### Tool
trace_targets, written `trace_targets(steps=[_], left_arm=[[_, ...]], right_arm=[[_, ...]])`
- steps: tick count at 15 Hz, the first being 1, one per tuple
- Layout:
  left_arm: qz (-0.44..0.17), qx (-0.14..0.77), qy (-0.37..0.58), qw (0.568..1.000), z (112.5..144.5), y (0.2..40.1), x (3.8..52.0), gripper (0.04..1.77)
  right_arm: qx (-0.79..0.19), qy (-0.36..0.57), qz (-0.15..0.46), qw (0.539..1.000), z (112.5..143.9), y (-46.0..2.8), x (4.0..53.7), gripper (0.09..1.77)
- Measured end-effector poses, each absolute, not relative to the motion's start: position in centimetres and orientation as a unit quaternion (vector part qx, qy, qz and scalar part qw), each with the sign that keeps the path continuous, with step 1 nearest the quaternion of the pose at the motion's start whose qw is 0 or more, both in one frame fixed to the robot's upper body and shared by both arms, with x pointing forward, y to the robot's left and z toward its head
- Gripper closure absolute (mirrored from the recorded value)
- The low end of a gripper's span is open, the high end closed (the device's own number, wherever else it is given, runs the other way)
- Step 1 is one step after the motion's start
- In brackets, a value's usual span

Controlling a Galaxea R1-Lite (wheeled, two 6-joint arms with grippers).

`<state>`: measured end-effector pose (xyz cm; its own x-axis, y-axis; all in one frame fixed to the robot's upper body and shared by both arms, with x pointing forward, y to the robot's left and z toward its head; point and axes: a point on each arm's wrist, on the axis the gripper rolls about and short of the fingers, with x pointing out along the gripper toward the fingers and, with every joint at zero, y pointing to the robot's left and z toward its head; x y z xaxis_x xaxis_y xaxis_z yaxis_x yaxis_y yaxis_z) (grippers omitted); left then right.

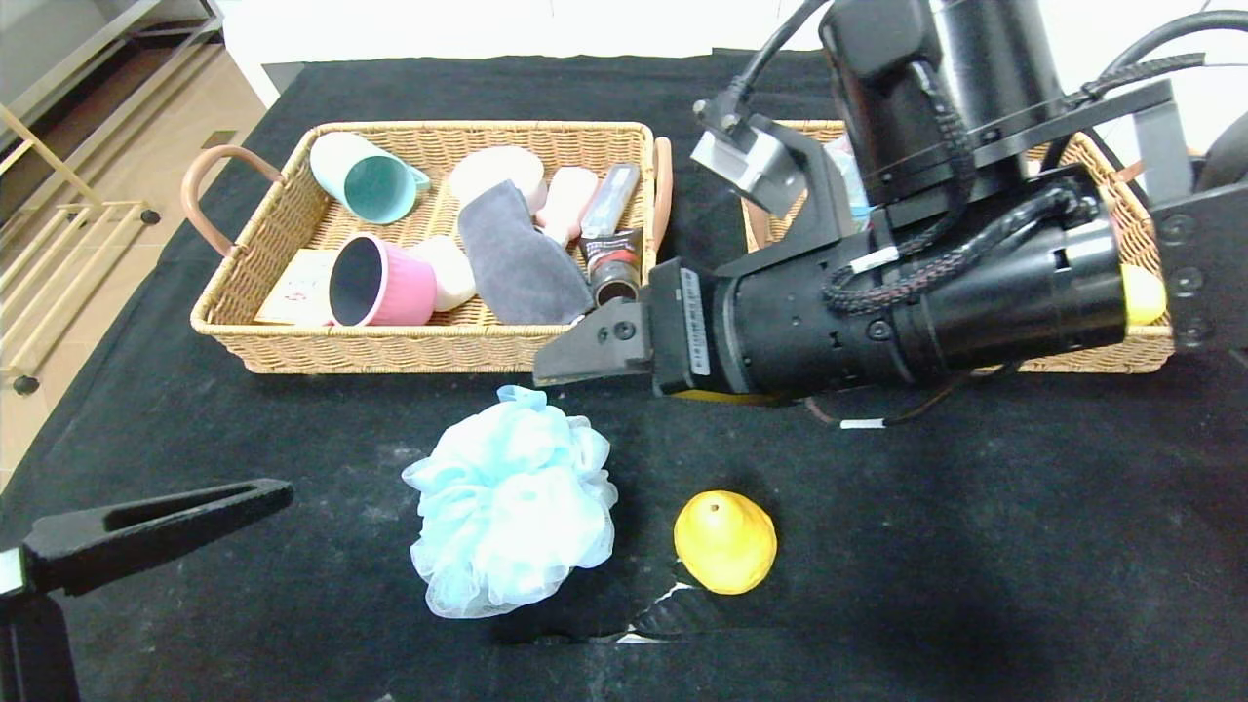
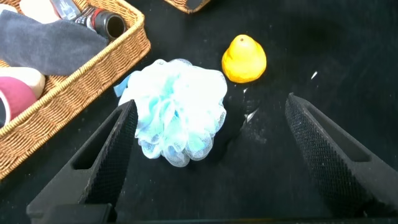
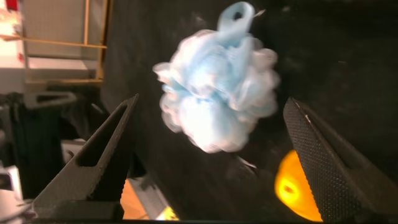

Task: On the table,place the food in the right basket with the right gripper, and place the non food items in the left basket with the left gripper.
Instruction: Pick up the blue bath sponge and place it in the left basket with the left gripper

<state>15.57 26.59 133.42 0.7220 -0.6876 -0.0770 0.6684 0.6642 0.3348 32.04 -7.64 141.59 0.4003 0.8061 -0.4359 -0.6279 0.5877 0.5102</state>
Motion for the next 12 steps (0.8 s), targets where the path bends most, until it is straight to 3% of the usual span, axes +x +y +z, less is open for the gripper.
trace_targets(steps=[5, 12], left_arm=[[-0.372, 0.176, -0.02, 0.911, 133.2, 26.4, 15.7, 0.09], [-0.368, 0.18, -0.006, 0.912, 132.8, 26.0, 16.2, 0.09]], right_arm=[[0.067, 0.294, 0.459, 0.836, 140.9, -14.6, 32.7, 0.18], [-0.014, 0.169, 0.496, 0.851, 136.8, -23.4, 32.5, 0.16]])
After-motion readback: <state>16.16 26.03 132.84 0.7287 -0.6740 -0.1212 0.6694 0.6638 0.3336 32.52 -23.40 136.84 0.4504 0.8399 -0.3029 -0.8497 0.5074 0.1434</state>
